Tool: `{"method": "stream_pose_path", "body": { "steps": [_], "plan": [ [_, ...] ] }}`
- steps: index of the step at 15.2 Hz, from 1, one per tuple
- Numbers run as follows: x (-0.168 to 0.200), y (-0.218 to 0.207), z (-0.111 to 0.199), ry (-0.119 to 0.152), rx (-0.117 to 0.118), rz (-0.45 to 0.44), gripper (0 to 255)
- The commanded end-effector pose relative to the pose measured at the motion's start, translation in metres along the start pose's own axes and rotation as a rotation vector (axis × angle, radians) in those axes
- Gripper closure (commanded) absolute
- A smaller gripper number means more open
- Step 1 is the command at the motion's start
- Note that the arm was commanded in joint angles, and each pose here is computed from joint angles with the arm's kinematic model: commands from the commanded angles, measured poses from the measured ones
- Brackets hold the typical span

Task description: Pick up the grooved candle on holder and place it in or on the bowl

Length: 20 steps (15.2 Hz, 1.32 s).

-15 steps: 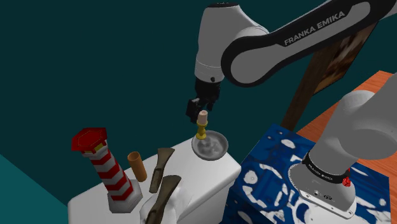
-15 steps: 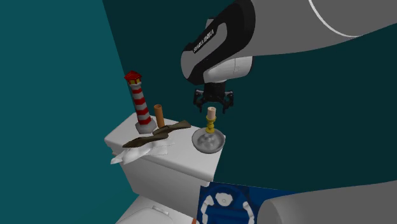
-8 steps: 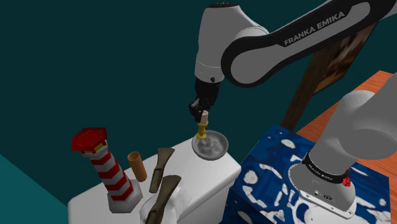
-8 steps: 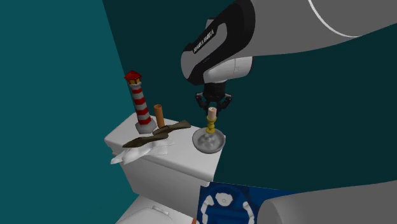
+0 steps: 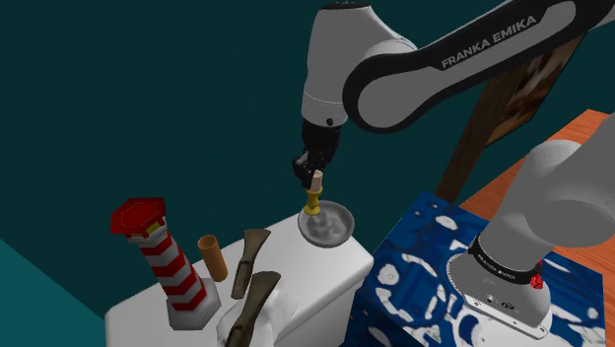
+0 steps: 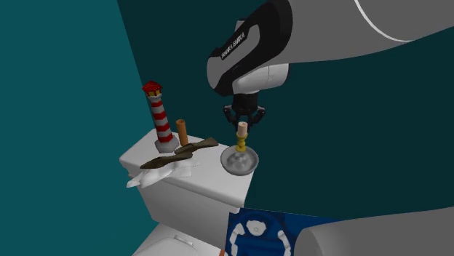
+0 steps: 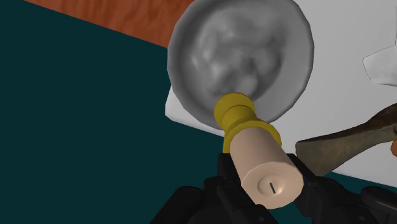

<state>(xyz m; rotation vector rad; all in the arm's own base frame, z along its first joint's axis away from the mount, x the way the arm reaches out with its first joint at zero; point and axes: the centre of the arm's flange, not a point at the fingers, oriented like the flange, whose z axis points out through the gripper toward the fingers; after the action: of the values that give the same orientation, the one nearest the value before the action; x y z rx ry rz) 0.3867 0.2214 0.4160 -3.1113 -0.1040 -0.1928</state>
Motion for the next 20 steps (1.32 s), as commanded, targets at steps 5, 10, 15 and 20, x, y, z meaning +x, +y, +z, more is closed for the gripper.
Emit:
{"method": "stream_pose_path", "body": {
  "steps": [5, 10, 15, 20],
  "plan": [
    [0.004, 0.000, -0.028, -0.001, 0.000, 0.000, 255],
    [0.007, -0.001, -0.055, -0.001, 0.000, 0.000, 255],
    [-0.010, -0.005, -0.087, -0.001, 0.000, 0.000, 255],
    [-0.037, -0.010, -0.104, -0.001, 0.000, 0.000, 255]
  ]
}}
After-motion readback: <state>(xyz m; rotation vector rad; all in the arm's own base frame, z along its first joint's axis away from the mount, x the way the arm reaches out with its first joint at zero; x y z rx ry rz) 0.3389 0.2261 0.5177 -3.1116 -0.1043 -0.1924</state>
